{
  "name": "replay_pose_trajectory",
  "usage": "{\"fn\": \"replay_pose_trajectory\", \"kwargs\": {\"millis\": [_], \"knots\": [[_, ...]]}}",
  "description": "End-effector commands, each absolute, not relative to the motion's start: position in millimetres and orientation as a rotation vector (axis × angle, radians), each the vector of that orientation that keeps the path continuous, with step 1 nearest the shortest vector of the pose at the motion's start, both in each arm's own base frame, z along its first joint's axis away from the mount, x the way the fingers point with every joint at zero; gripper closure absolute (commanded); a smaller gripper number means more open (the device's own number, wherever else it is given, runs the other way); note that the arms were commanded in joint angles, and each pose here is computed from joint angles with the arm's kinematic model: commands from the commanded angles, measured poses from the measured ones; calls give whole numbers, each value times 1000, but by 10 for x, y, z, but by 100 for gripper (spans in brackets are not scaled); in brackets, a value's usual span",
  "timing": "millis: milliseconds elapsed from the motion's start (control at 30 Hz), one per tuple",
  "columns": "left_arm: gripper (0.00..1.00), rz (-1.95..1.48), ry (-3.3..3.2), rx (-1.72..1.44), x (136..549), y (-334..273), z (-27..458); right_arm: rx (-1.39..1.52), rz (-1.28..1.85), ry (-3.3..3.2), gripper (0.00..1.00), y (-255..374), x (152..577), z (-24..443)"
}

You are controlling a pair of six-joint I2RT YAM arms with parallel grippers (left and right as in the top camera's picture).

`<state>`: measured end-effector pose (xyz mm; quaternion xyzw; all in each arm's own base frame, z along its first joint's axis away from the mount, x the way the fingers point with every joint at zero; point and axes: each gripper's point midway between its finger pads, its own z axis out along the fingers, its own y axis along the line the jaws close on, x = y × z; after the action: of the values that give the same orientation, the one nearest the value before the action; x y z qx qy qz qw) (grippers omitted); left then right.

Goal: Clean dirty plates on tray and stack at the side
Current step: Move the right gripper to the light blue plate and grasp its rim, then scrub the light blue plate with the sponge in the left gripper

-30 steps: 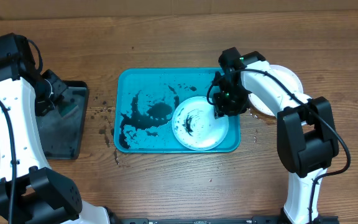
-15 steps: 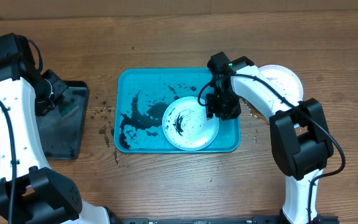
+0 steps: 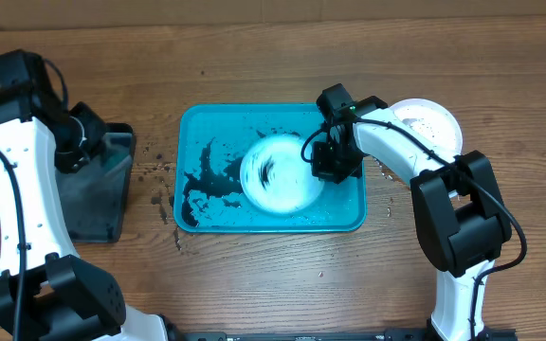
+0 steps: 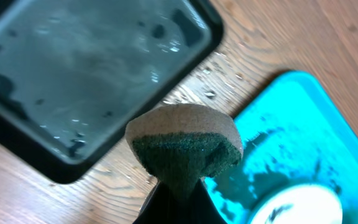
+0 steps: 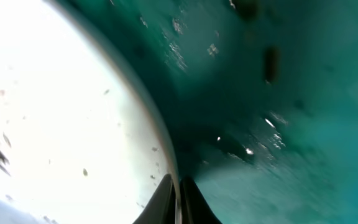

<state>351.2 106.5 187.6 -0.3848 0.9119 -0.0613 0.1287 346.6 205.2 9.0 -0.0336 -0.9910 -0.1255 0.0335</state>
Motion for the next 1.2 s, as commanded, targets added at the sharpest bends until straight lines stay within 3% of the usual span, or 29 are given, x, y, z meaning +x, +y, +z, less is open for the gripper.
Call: {"fn": "replay_pose_trajectory", "kwargs": {"millis": [0, 167, 433, 633, 933, 1167], "knots": [[96, -338, 2733, -892, 3665, 575, 1869, -198, -432, -3064, 96, 2138, 3517, 115], [96, -370, 2855, -632, 3816, -88, 1664, -87, -660, -3078, 93, 2642, 3553, 214], [96, -395, 3034, -269, 3870, -1072, 1100, 30, -536, -3148, 96, 2710, 3480, 162], [96, -365, 3149, -121, 3809, -1297, 640, 241, -593, -3124, 96, 2770, 3429, 183], [96, -436, 3252, -44, 3684, -1398, 340, -41, -558, -3209, 96, 2732, 3643, 186], [96, -445, 3196, -32, 3833, -1459, 266, -42, -580, -3212, 96, 2758, 3664, 198]]}}
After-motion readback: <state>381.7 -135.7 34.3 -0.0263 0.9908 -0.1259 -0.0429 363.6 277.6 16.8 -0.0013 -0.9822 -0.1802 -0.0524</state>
